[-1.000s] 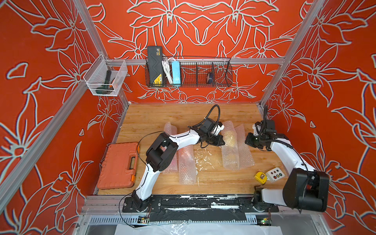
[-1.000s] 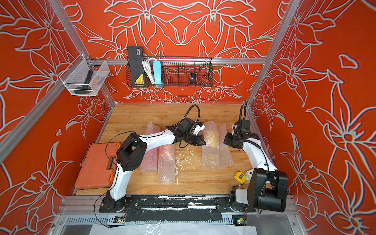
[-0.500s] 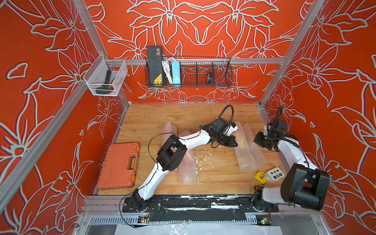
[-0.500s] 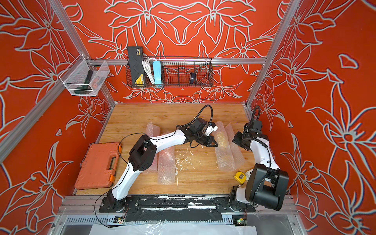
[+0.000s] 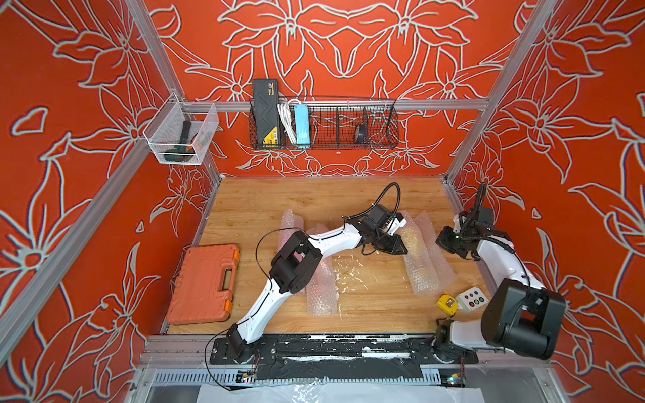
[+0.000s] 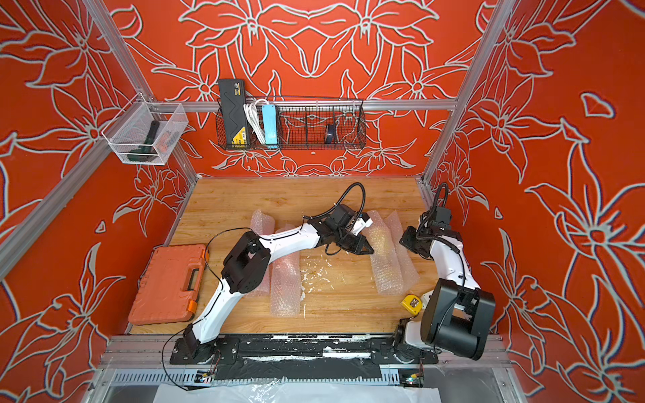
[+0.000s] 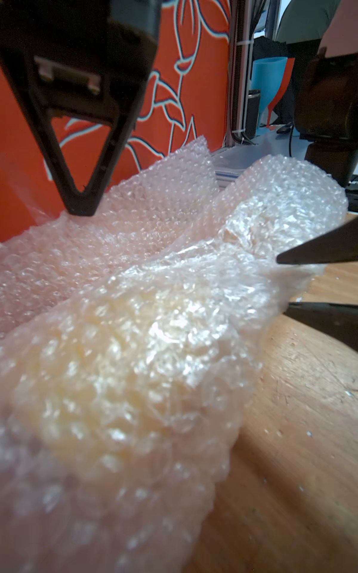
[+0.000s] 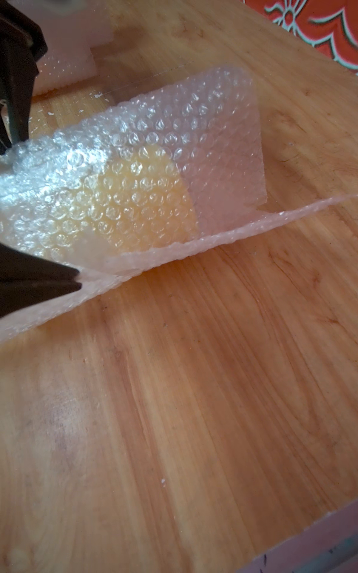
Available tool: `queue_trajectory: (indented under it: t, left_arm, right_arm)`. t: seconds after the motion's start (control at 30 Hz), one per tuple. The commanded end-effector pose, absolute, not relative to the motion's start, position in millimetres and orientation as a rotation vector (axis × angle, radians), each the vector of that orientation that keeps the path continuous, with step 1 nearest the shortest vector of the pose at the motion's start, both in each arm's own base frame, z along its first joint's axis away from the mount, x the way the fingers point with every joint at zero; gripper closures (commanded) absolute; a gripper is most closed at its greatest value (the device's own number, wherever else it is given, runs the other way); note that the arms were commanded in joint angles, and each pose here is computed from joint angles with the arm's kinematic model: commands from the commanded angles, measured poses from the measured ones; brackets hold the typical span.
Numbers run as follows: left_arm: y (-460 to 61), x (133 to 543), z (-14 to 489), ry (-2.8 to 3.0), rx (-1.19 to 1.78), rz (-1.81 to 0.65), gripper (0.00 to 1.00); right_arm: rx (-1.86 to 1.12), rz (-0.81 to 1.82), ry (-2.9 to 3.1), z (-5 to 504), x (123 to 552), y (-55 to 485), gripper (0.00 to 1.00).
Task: Unpack wine glasses from bubble wrap
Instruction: Unwrap the bubble wrap at the center of the board.
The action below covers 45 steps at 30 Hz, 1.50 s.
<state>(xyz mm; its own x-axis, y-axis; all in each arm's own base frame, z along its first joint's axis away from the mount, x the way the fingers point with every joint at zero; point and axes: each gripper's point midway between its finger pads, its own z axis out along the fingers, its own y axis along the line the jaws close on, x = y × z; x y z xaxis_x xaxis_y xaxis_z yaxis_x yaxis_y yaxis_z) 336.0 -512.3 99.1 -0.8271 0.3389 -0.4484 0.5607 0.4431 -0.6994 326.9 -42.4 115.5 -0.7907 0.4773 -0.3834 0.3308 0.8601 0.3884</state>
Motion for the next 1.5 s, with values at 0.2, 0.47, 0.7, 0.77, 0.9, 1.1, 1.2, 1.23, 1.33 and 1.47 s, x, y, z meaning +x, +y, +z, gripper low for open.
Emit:
queue_trajectory:
  t: [0.2,0.47,0.7,0.77,0.9,1.1,1.2,1.23,1.33,1.47]
  left_arm:
    - [-469.8,355.6,103.8,2.46,0.704,-1.218,0.75]
    - [-429.7,358.9,123.3,2.436,0.616,-1.208,0.74]
    - [-412.6,353.9,137.2,2.412,0.594,-1.202,0.73]
    - [-410.2,351.7,140.4,2.411,0.593,-1.206,0.73]
    - [-407.8,348.2,152.7,2.385,0.599,-1.215,0.73]
    - [-403.0,344.0,168.6,2.317,0.592,-1.23,0.73]
    - [-395.9,342.6,175.6,2.267,0.556,-1.226,0.72]
    - [-394.7,342.8,177.5,2.256,0.55,-1.222,0.72]
    - [-394.3,343.5,175.2,2.255,0.545,-1.221,0.72]
    - [-395.3,342.6,167.5,2.277,0.549,-1.223,0.72]
  right_arm:
    - [0.611,0.398,2.531,119.0,322.0,-46.1,1.0]
    - [0.616,0.406,2.535,116.7,320.8,-45.7,1.0]
    - [0.609,0.406,2.525,121.2,319.7,-44.8,0.91]
    - [0.603,0.406,2.52,124.4,318.8,-44.1,0.88]
    - [0.594,0.405,2.511,131.7,313.7,-42.4,0.72]
    - [0.55,0.438,2.468,152.2,310.6,-35.2,0.47]
    - [0.499,0.538,2.462,159.5,309.1,-18.4,0.47]
    - [0.474,0.577,2.47,159.7,307.6,-10.7,0.48]
    - [0.375,0.712,2.491,158.1,302.6,19.3,0.51]
    - [0.263,0.798,2.555,143.5,297.4,54.3,0.52]
